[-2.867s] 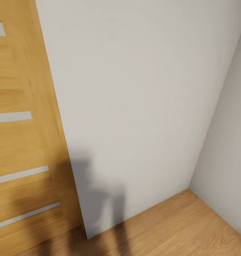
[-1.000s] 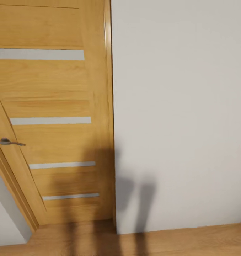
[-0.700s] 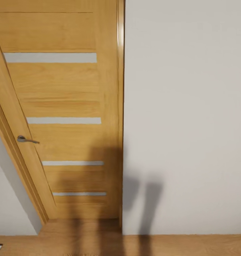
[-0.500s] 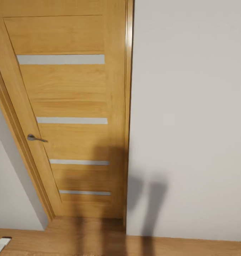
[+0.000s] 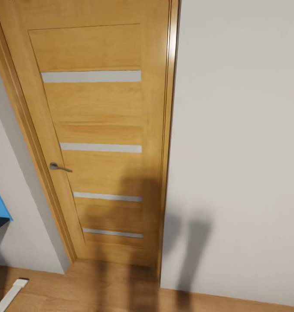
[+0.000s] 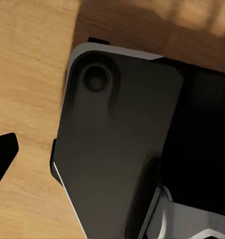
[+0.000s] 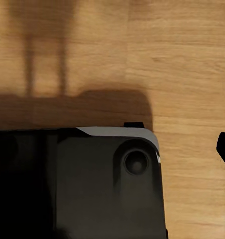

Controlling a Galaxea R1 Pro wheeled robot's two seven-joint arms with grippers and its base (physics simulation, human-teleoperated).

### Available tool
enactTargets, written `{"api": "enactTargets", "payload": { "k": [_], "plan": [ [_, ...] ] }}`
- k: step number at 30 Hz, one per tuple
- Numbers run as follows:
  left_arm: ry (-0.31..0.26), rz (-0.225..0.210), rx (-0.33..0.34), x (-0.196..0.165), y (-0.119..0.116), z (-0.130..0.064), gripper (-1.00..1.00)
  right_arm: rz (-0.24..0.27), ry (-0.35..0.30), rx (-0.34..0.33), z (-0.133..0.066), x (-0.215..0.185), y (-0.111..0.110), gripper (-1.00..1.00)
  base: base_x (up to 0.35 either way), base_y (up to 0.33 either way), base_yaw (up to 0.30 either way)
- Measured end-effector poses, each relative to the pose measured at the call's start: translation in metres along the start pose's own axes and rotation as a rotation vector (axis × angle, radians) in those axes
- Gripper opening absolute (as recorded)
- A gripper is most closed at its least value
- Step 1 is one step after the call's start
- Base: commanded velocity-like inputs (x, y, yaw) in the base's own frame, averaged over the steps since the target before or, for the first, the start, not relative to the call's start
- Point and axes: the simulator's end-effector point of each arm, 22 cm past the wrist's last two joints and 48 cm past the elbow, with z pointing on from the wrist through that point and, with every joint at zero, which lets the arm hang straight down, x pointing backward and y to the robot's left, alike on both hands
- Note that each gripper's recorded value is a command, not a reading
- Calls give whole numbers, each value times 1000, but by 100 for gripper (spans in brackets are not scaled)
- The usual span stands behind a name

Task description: In the bedroom, organize the workspace by keeping the computer under the desk, ensuring the monitor is on the desk, placing the keyboard on the desk next to the monitor, placing the mouse on the desk next to the keyboard, moving the folder from the swivel chair onto the desk next to the mouse, stacking the notebook on top of the folder with the pen on top of the notebook, and positioning the swivel chair next to the desk.

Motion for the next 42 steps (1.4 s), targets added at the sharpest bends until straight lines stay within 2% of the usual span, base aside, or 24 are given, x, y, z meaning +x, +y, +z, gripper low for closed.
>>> {"api": "enactTargets", "payload": {
  "k": [4, 6, 13, 14, 21, 32, 42],
  "plan": [
    [-66, -9, 1, -15, -1, -4, 100, 10, -17, 7, -4, -4, -1, 100, 0, 0, 13],
    [-125, -12, 4, -28, -3, -7, 100, 26, -33, 25, -6, -8, -6, 100, 0, 0, 5],
    [-273, -15, 7, -59, -5, -20, 100, 120, -91, 118, -15, -20, -28, 100, 0, 0, 2],
    [-309, -16, 9, -68, -6, -23, 100, 136, -109, 135, -17, -23, -32, 100, 0, 0, 0],
    [-417, -22, 18, -104, -9, -38, 100, 161, -144, 159, -25, -30, -39, 100, 0, 0, 0],
    [-442, -25, 22, -111, -10, -47, 100, 167, -151, 169, -32, -31, -43, 100, 0, 0, 0],
    [-423, -19, 22, -96, -7, -45, 100, 168, -176, 168, -30, -42, -43, 100, 0, 0, 47]
  ]
}}
